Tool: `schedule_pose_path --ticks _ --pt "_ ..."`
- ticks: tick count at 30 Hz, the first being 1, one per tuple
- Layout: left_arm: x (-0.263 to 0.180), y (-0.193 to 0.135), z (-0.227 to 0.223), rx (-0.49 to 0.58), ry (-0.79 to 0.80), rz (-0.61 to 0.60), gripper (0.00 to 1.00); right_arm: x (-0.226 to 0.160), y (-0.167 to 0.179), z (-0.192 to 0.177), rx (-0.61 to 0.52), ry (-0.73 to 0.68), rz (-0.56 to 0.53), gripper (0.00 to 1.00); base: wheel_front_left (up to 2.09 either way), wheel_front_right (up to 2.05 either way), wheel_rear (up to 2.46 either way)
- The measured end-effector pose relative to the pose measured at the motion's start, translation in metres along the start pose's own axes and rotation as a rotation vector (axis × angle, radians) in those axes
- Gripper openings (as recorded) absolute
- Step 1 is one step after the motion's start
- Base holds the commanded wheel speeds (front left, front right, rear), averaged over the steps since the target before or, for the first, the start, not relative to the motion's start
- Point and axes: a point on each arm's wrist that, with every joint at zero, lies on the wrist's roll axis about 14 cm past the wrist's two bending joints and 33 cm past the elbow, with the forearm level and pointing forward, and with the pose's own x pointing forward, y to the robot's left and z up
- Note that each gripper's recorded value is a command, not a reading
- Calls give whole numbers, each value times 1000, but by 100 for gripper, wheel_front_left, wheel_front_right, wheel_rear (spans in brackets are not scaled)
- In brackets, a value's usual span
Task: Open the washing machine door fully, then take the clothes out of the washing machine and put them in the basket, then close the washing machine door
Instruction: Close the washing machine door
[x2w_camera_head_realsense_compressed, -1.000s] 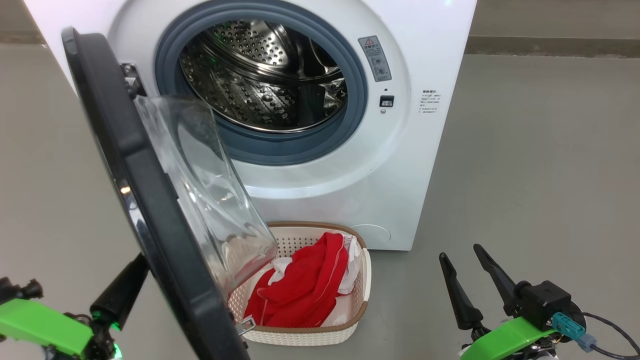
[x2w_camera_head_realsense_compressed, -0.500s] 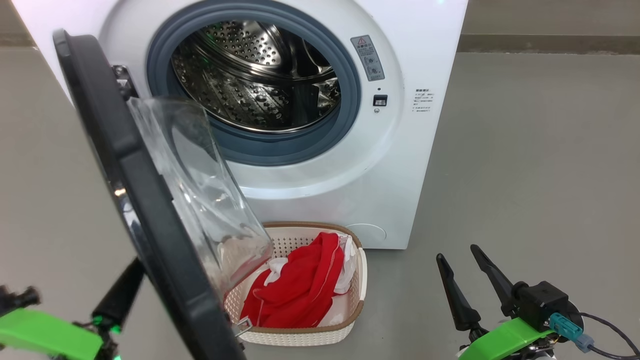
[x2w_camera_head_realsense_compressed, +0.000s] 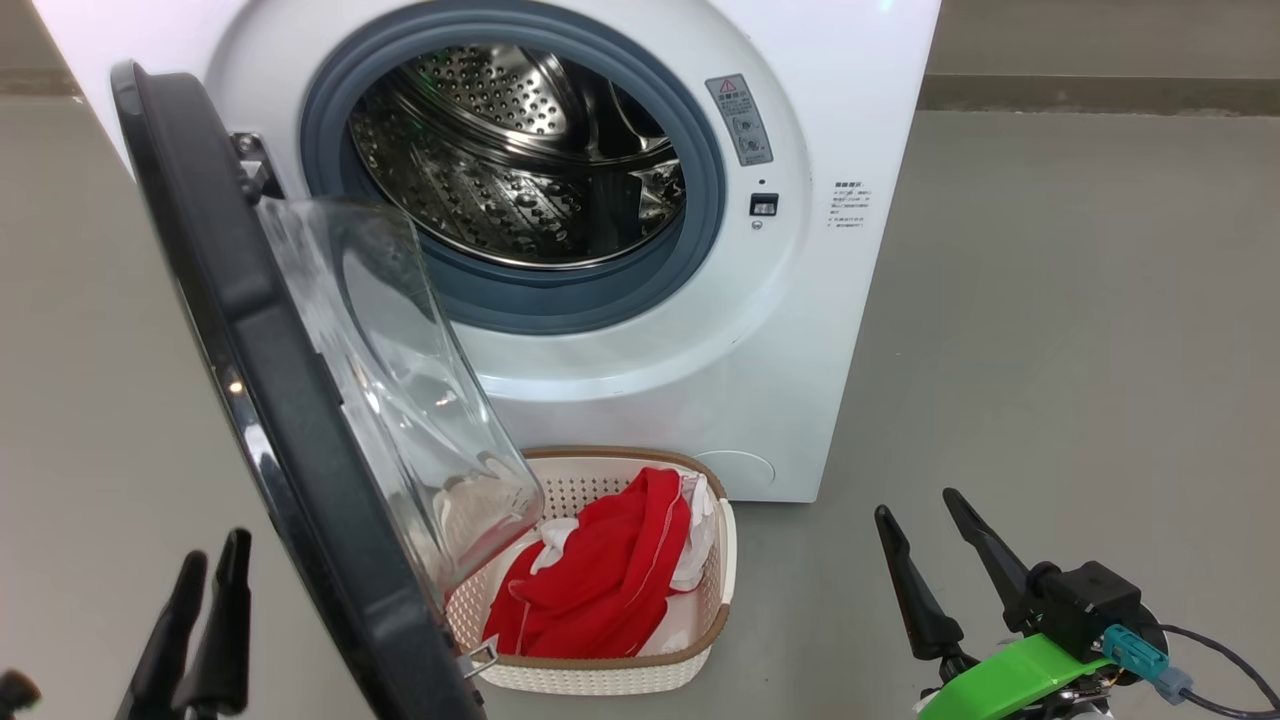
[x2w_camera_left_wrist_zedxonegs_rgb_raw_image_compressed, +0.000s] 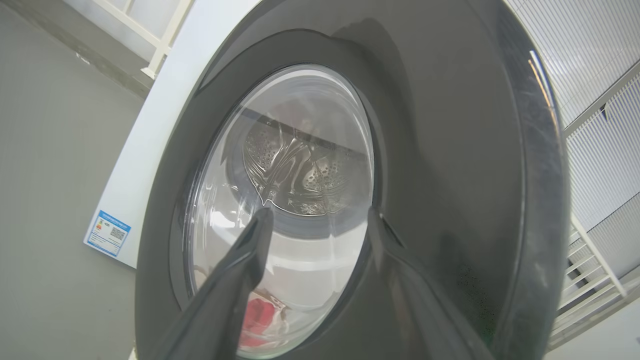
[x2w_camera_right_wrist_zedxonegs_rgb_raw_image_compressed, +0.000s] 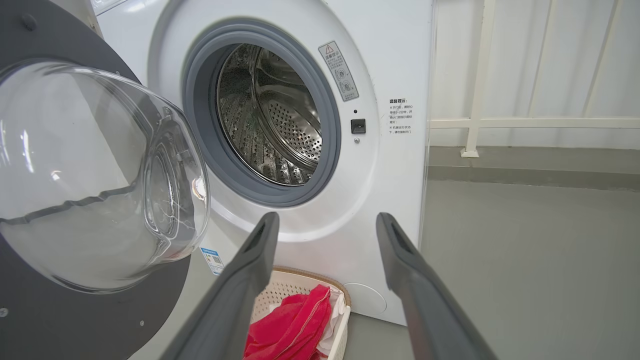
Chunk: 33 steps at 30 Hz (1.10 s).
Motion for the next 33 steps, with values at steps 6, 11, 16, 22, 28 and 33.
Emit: schedule_pose_path --ticks 6,11,16,22,28,33 --pt "-10 9 -5 338 -70 -10 100 -1 0 1 -4 -3 -1 100 0 0 0" --pt "-16 19 -22 568 -22 -31 100 -3 -2 2 -5 -6 -7 100 0 0 0" --pt "-16 24 -21 677 -26 -11 100 -3 -3 2 -5 -6 -11 100 0 0 0" --pt "-18 28 -23 704 -36 29 100 -4 -5 2 -4 -7 -17 100 0 0 0" --pt "-24 39 -31 704 -9 67 100 -4 -6 2 -3 -6 -21 100 0 0 0" --pt "-24 40 -33 715 1 67 100 -4 -6 2 -3 -5 -21 100 0 0 0"
